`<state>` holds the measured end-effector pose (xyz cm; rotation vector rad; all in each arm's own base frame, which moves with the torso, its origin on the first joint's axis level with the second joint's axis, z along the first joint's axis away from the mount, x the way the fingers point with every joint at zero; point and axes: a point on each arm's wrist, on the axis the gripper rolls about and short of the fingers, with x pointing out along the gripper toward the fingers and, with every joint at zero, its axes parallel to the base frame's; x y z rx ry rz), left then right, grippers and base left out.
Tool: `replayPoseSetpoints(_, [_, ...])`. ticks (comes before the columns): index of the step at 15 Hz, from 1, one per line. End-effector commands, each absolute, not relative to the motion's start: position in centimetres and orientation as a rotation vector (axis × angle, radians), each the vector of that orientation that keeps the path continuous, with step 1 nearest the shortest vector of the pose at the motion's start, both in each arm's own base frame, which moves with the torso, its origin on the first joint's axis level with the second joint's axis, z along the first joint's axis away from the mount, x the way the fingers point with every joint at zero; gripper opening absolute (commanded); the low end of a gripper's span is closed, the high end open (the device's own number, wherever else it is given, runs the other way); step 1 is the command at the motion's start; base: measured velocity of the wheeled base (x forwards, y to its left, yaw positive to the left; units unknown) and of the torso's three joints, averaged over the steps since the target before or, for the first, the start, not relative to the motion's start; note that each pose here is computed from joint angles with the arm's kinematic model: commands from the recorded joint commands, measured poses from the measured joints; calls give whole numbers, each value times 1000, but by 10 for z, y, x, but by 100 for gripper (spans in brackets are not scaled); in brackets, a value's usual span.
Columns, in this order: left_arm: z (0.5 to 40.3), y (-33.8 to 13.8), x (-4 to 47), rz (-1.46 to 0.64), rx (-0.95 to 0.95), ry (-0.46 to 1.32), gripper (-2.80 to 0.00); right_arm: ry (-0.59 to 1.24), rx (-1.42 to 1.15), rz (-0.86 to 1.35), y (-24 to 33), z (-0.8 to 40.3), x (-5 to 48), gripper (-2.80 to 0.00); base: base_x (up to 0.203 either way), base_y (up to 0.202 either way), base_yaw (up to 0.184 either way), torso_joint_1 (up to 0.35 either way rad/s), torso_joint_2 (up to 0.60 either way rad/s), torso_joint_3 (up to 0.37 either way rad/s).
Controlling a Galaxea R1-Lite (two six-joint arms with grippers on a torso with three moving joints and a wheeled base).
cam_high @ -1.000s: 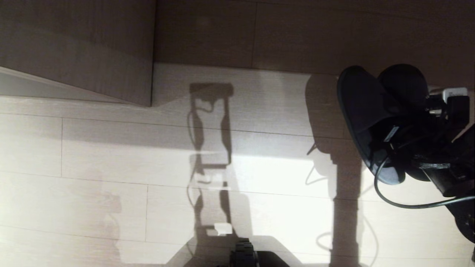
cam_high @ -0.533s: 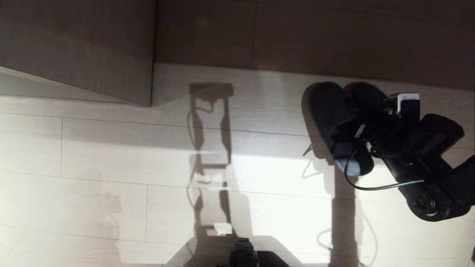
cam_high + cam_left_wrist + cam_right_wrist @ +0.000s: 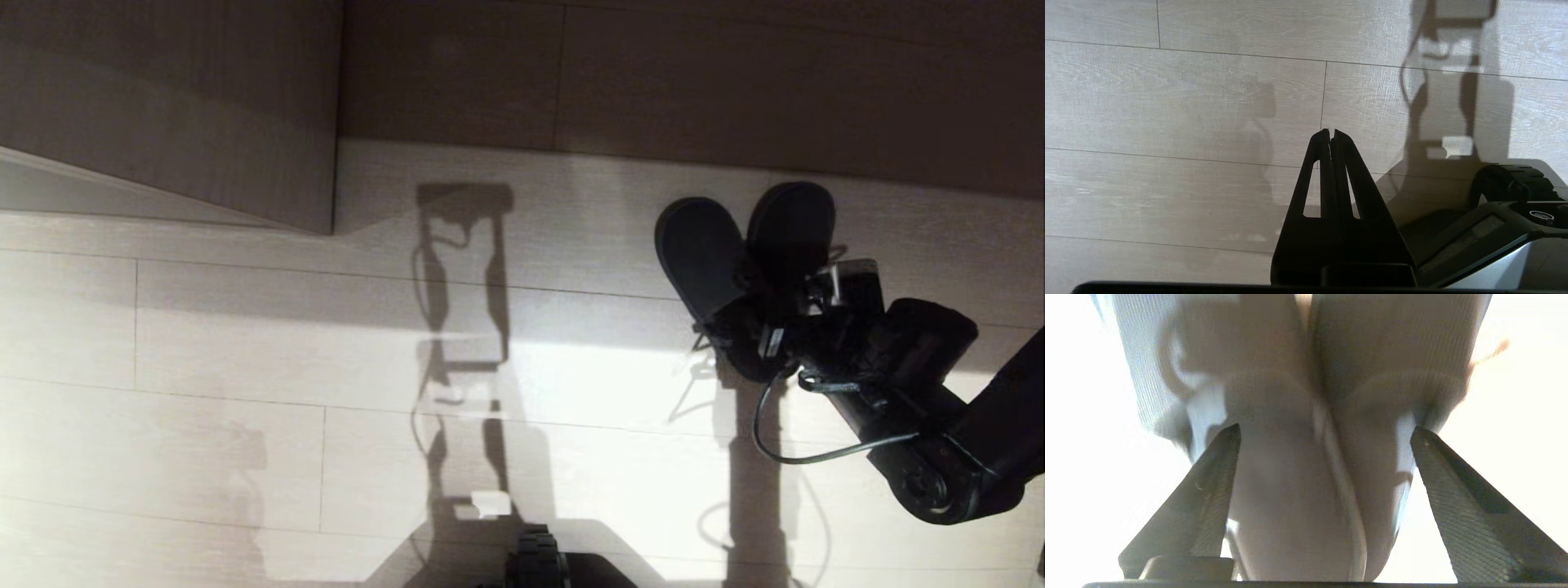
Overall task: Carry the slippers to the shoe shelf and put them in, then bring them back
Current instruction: Place the slippers on the floor
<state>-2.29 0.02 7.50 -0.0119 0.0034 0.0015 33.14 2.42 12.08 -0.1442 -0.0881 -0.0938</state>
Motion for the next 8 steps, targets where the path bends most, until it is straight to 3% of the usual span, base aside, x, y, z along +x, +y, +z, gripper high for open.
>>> replayPoseSetpoints(1, [75,0,-23,2,-12,5,-280,-54,-154,-92,24,112,328,0,0,0,0,0,0,0])
replayPoseSetpoints(8, [75,0,-23,2,-12,6,-280,7,-160,-77,23,107,301,0,0,0,0,0,0,0])
